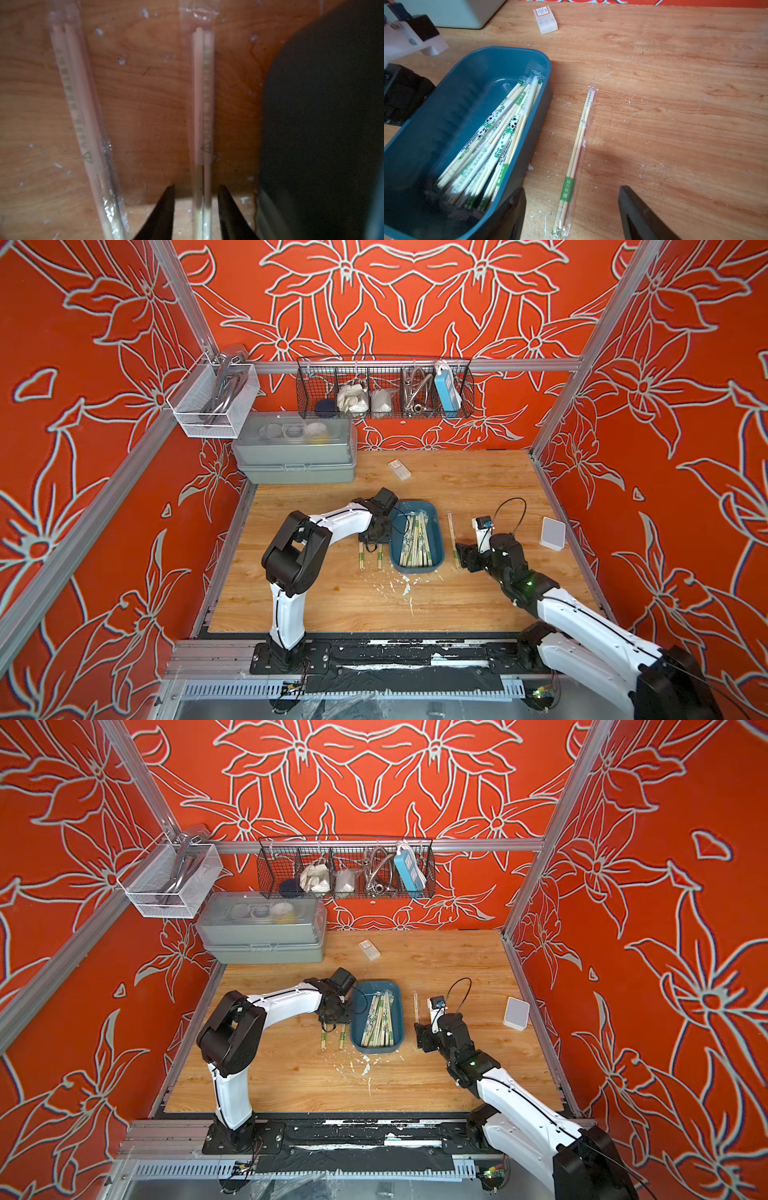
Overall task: Take the paired disposable chopsticks out of the storage box
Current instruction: Adjust the paired disposable chopsticks at the center of the board, then pick up the paired disposable chopsticks from the storage box, then place the paired disposable chopsticks at the center of the board.
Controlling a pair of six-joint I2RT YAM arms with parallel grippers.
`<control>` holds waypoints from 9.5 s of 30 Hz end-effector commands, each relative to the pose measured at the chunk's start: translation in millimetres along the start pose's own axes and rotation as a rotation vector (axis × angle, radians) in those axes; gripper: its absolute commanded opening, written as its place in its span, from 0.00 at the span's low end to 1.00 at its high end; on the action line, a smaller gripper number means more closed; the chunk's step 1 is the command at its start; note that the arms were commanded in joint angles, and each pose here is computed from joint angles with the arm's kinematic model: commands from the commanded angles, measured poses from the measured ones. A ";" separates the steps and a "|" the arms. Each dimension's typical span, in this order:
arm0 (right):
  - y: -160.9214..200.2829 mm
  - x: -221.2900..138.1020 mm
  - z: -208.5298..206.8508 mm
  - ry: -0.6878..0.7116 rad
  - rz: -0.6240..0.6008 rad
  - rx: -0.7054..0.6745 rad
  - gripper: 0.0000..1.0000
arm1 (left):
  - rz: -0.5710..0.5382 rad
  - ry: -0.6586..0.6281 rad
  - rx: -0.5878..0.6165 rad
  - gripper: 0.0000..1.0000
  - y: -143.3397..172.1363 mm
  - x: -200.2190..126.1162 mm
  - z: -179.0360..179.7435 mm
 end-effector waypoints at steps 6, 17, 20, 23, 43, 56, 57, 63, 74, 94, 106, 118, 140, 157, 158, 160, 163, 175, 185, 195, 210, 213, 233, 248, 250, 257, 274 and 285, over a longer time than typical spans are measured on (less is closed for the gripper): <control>-9.5 -3.5 5.4 -0.019 -0.030 0.007 0.75 | 0.047 -0.071 -0.014 0.22 7.1 13.0 6.4; -9.1 -3.6 5.6 -0.022 -0.029 0.007 0.75 | 0.048 -0.118 -0.061 0.18 9.1 10.8 18.9; -9.1 -3.7 6.1 -0.025 -0.029 0.007 0.75 | 0.052 -0.123 -0.083 0.18 9.1 11.3 23.7; -8.8 -3.3 6.4 -0.027 -0.027 0.006 0.75 | 0.047 -0.117 -0.105 0.18 9.1 11.5 27.0; -8.3 -1.8 7.8 -0.035 -0.016 0.001 0.75 | -0.033 -0.054 -0.053 0.30 5.7 -21.5 16.2; -46.1 -13.8 59.0 -0.047 0.170 -0.061 0.70 | -0.439 0.117 0.052 0.46 34.6 -123.8 27.8; -48.4 -9.8 65.0 -0.043 0.208 -0.062 0.68 | -0.501 0.155 0.088 0.48 44.8 -129.0 29.4; -59.7 20.2 94.4 0.008 0.355 -0.083 0.56 | -0.798 0.258 0.212 0.57 94.4 -155.5 44.0; -58.9 80.9 112.1 0.122 0.546 -0.126 0.45 | -0.926 0.337 0.339 0.59 126.2 -144.1 43.8; -38.3 147.2 100.5 0.238 0.638 -0.103 0.33 | -0.858 0.275 0.323 0.59 116.3 -130.8 44.8; -27.7 168.5 94.5 0.214 0.666 -0.080 0.29 | -0.823 0.263 0.326 0.59 112.7 -124.3 43.4; -32.2 168.9 97.3 0.183 0.645 -0.059 0.15 | -0.817 0.256 0.326 0.59 112.3 -123.4 43.7; -81.3 129.7 110.4 0.137 0.546 -0.015 0.07 | -0.825 0.247 0.326 0.60 112.1 -125.0 44.8; -128.2 60.9 58.0 0.125 0.431 0.126 0.07 | -0.862 0.372 0.410 0.77 117.1 -128.0 30.4; -125.4 60.7 47.7 0.132 0.439 0.139 0.07 | -0.865 0.379 0.410 0.77 117.3 -128.2 29.8; -118.2 61.2 31.6 0.146 0.443 0.150 0.07 | -0.870 0.389 0.417 0.77 118.0 -127.8 28.6; -103.9 63.6 8.3 0.188 0.454 0.155 0.07 | -0.866 0.391 0.428 0.78 118.1 -127.1 27.4; -63.1 89.0 -26.5 0.257 0.513 0.158 0.07 | -0.871 0.390 0.463 0.82 120.7 -127.9 26.5; -47.2 105.7 -33.1 0.281 0.546 0.162 0.07 | -0.847 0.386 0.472 0.88 118.7 -121.1 24.9; -40.7 115.9 -42.4 0.340 0.565 0.151 0.07 | -0.823 0.382 0.476 0.88 116.4 -117.8 23.0; -37.5 130.4 -45.6 0.348 0.576 0.162 0.09 | -0.820 0.378 0.477 0.90 116.1 -117.3 22.4; -37.4 133.6 -46.3 0.353 0.581 0.162 0.08 | -0.818 0.378 0.478 0.90 116.0 -116.7 22.2; -39.8 136.8 -48.3 0.370 0.585 0.161 0.18 | -0.797 0.379 0.490 0.95 114.1 -114.8 18.7; -75.5 95.0 -31.3 0.297 0.503 0.182 0.36 | -0.786 0.368 0.438 1.00 117.0 -116.0 23.2; -82.9 81.6 -23.4 0.243 0.473 0.184 0.40 | -0.779 0.361 0.376 1.00 114.9 -121.6 26.3; -90.0 28.9 -5.0 0.093 0.263 0.168 0.51 | -0.720 0.288 0.251 1.00 91.0 -162.5 29.4; -20.3 0.8 15.4 -0.166 -0.116 0.061 0.60 | -0.319 0.161 0.325 0.61 15.0 -153.2 -60.0; -23.8 -10.6 9.3 -0.092 -0.162 0.056 0.61 | -0.115 0.124 0.334 0.34 -15.2 -89.6 -99.8</control>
Point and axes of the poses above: each gripper's point midway between its finger pads, its own x axis out along the fingers, its own z axis along the line the jaws close on, y = z × x, the point moved 6 cm from there along -x, back along the fingers, and after that the axes turned 11 degrees about x, right-handed, at the moved point
